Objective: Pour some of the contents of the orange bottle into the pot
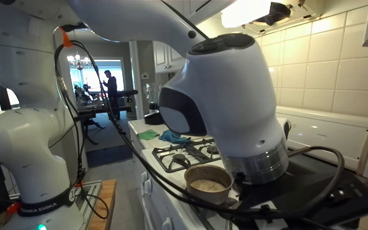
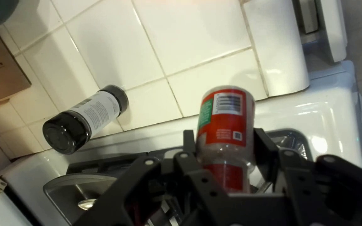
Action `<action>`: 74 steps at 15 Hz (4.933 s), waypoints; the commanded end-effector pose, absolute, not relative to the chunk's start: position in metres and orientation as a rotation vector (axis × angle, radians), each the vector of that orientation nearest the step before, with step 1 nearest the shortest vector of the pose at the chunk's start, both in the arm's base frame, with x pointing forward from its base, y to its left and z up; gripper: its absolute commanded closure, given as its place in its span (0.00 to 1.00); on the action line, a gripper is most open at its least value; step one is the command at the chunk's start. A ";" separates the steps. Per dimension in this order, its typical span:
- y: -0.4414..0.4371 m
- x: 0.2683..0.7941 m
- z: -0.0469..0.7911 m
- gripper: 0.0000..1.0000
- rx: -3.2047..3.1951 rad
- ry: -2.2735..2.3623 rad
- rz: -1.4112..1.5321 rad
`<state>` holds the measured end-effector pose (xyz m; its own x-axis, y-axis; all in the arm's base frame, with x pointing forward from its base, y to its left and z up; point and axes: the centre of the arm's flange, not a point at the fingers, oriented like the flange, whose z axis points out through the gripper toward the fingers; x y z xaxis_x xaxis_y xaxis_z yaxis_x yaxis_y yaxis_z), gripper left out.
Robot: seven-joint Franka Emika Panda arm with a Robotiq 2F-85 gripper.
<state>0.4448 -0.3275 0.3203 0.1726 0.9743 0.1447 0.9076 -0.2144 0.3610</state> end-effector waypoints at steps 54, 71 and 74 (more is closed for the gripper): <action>-0.331 0.461 0.337 0.00 2.191 2.227 0.418; -0.201 0.460 0.383 0.00 2.569 1.766 0.374; -0.180 0.470 0.386 0.00 2.738 1.548 0.386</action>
